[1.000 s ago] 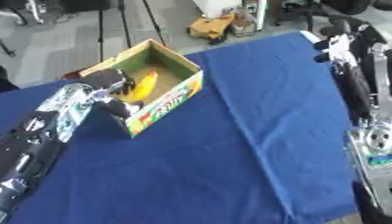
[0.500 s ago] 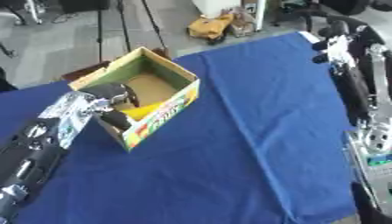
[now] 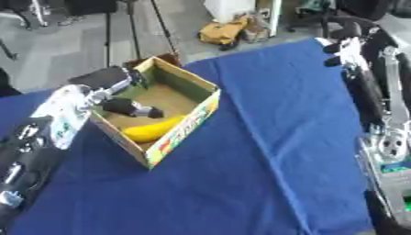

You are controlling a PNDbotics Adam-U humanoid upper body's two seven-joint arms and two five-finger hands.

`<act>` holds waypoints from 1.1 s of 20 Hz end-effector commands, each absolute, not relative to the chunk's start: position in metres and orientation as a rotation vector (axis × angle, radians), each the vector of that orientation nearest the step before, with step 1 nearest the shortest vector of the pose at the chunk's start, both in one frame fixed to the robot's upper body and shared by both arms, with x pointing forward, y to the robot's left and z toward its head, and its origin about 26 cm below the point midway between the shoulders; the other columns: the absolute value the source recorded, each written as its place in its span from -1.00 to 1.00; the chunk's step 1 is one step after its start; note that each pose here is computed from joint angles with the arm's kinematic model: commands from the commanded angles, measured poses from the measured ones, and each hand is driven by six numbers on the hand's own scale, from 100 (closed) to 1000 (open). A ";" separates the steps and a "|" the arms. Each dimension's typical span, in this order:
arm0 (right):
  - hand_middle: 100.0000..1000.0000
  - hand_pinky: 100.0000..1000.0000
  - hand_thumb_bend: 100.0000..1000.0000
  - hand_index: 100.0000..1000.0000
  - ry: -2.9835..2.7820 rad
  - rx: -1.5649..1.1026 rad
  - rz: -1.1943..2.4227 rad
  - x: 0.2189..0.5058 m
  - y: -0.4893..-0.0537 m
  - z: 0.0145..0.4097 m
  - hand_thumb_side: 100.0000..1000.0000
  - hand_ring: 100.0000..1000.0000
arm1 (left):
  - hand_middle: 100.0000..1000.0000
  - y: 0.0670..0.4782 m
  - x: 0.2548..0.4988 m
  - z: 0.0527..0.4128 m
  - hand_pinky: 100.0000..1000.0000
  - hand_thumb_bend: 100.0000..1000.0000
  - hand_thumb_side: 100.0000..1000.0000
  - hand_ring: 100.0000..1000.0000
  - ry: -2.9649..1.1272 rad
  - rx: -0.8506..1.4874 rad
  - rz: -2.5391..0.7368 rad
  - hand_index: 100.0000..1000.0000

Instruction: Pick up objects on the table and place them in the box.

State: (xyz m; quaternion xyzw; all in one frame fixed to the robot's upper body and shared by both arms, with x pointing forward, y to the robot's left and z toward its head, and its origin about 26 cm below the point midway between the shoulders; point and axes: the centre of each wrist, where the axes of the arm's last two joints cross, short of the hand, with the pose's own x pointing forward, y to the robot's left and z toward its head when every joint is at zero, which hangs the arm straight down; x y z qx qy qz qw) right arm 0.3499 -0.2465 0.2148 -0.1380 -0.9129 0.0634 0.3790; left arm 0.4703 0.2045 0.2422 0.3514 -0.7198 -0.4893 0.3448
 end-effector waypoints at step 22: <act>0.21 0.00 -1.00 0.54 -2.338 -0.424 0.083 0.347 -0.260 0.216 0.39 0.17 | 0.30 0.285 0.351 0.233 0.15 0.16 1.00 0.31 -2.253 0.284 -0.265 0.43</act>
